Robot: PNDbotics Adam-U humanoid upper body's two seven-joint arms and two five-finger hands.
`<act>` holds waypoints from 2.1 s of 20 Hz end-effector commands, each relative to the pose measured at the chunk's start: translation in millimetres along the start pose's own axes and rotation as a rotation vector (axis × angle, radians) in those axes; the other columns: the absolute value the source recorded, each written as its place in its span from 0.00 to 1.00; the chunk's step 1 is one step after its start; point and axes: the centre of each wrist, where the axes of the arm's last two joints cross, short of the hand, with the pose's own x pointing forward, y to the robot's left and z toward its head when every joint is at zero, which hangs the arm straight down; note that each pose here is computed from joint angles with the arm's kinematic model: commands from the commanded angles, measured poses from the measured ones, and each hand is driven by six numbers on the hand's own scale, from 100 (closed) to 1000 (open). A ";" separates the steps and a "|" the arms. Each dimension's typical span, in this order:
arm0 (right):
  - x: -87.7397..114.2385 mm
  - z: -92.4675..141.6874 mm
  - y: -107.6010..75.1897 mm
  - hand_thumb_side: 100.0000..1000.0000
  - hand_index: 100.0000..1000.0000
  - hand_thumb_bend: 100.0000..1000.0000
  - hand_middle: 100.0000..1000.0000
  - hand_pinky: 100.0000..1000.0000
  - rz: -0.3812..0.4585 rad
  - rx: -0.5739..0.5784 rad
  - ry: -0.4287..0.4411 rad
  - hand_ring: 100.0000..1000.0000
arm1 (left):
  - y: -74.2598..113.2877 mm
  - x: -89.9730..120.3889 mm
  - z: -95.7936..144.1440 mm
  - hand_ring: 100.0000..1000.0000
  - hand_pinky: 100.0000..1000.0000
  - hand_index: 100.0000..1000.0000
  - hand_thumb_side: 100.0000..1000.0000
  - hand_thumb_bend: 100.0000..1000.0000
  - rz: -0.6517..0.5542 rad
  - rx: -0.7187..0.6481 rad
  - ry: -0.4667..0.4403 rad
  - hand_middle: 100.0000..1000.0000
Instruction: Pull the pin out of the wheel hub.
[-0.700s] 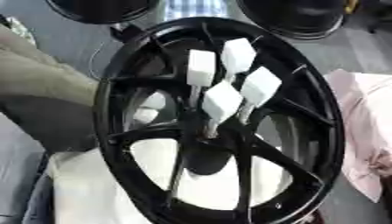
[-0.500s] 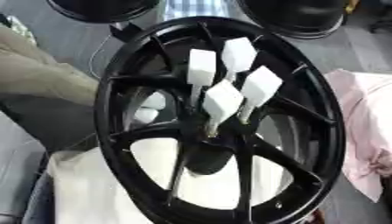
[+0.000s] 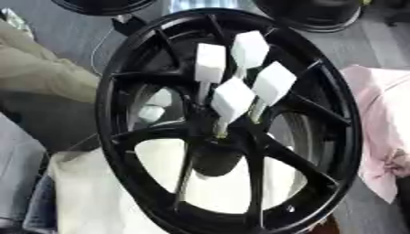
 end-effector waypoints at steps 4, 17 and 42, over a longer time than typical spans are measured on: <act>13.3 -3.5 -6.7 0.58 0.83 0.00 0.75 0.88 0.070 0.036 -0.020 0.83 | -7.1 41.6 -43.4 0.65 0.39 0.77 0.56 0.00 -0.210 -0.261 -0.127 0.74; 15.1 1.7 -11.5 0.57 0.82 0.00 0.74 0.88 0.127 0.109 -0.004 0.83 | -48.0 114.0 -94.5 0.66 0.58 0.81 0.45 0.00 -0.653 -0.751 -0.231 0.74; 8.6 13.6 -14.0 0.57 0.82 0.00 0.74 0.88 0.148 0.105 0.022 0.83 | -200.5 113.9 -156.2 0.75 0.75 0.87 0.68 0.00 -0.824 -1.363 -0.190 0.81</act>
